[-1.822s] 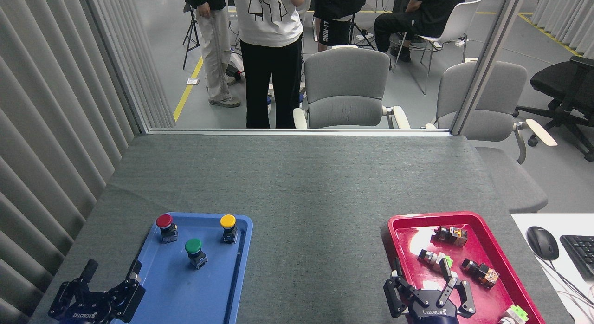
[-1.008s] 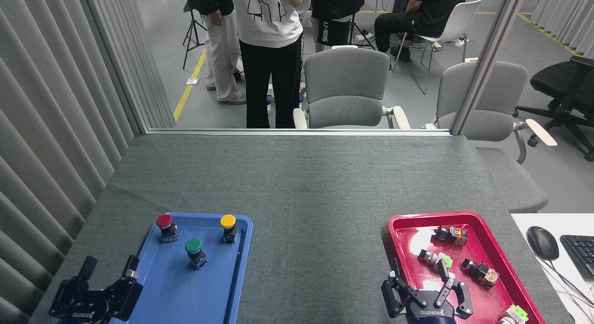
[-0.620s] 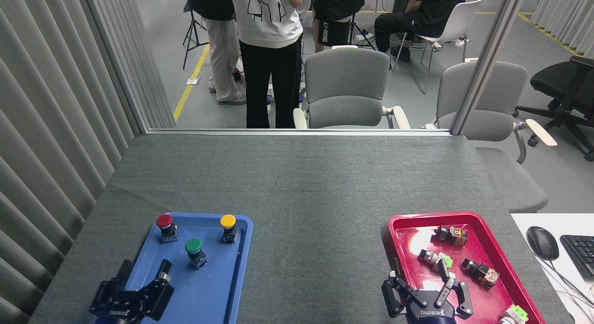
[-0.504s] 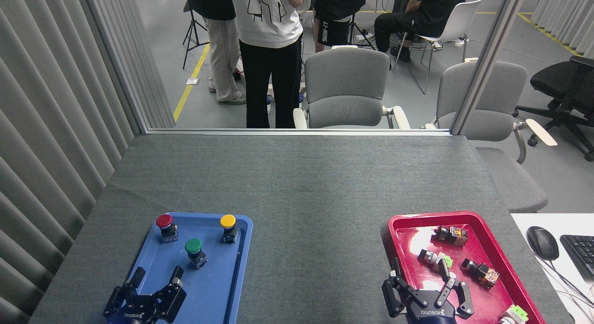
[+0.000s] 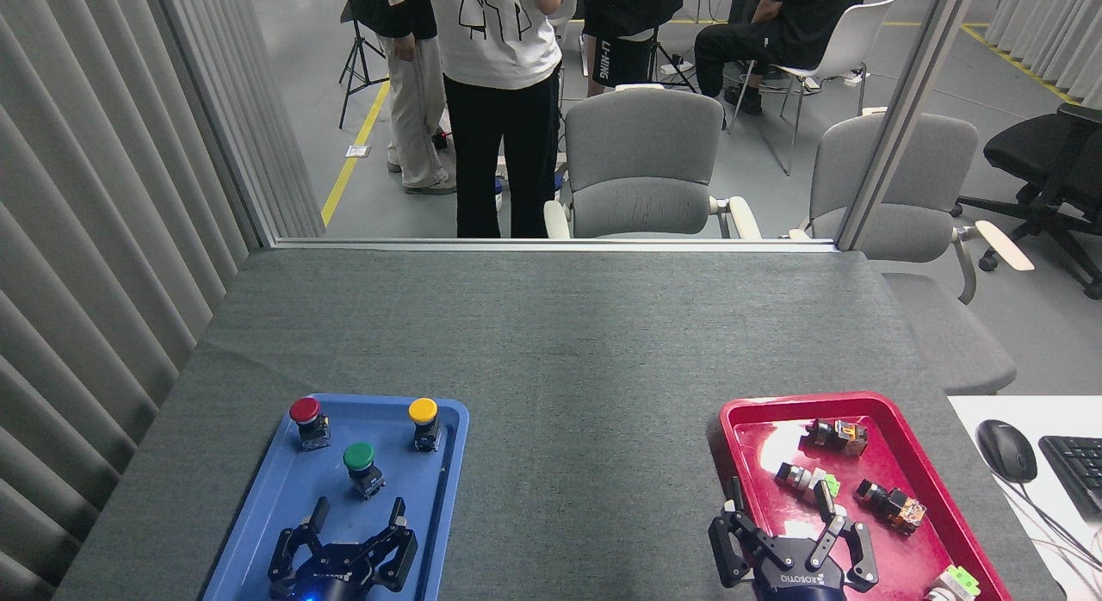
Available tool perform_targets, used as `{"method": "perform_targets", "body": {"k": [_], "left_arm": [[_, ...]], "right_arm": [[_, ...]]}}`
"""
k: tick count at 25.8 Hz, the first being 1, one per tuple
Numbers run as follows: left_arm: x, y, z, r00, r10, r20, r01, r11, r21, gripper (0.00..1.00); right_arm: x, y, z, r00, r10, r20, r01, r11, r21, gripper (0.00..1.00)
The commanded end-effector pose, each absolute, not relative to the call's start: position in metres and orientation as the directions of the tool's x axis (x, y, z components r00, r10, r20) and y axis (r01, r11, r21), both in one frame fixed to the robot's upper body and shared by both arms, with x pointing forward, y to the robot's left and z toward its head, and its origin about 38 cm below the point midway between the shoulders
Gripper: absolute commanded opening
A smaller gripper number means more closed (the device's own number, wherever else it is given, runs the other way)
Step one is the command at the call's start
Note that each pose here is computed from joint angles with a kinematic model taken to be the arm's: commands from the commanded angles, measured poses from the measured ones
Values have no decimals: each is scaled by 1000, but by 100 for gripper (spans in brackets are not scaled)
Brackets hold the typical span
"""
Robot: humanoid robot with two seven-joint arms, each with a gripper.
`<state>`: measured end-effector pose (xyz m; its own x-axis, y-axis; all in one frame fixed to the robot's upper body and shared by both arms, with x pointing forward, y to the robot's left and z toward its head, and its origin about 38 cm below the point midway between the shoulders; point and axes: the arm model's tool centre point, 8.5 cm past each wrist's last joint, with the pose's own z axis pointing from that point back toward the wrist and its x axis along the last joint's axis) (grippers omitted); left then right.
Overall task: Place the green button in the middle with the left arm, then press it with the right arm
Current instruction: 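Grasp the green button with the left gripper, then carry the green button off the tray to the table middle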
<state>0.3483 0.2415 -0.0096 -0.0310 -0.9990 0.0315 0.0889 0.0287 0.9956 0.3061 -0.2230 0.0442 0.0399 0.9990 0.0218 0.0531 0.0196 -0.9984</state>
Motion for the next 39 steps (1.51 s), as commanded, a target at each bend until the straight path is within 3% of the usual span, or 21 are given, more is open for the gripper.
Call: {"method": "perform_targets", "body": {"k": [1, 12, 31, 34, 39], "left_arm": [[360, 231, -12, -31, -999, 42, 96, 39, 995, 99], [390, 239, -20, 31, -999, 22, 131, 26, 991, 99], [416, 245, -35, 98, -993, 67, 157, 82, 984, 99], [417, 245, -38, 106, -992, 70, 168, 87, 982, 88], [416, 246, -41, 109, -992, 67, 176, 86, 981, 42]], "right_arm": [[306, -222, 44, 36, 999, 23, 52, 21, -998, 99], [306, -222, 44, 32, 999, 22, 52, 20, -998, 99], [306, -221, 44, 31, 999, 24, 52, 22, -998, 99], [306, -222, 44, 30, 999, 22, 52, 21, -998, 99], [305, -222, 43, 30, 999, 21, 50, 19, -999, 99]]}}
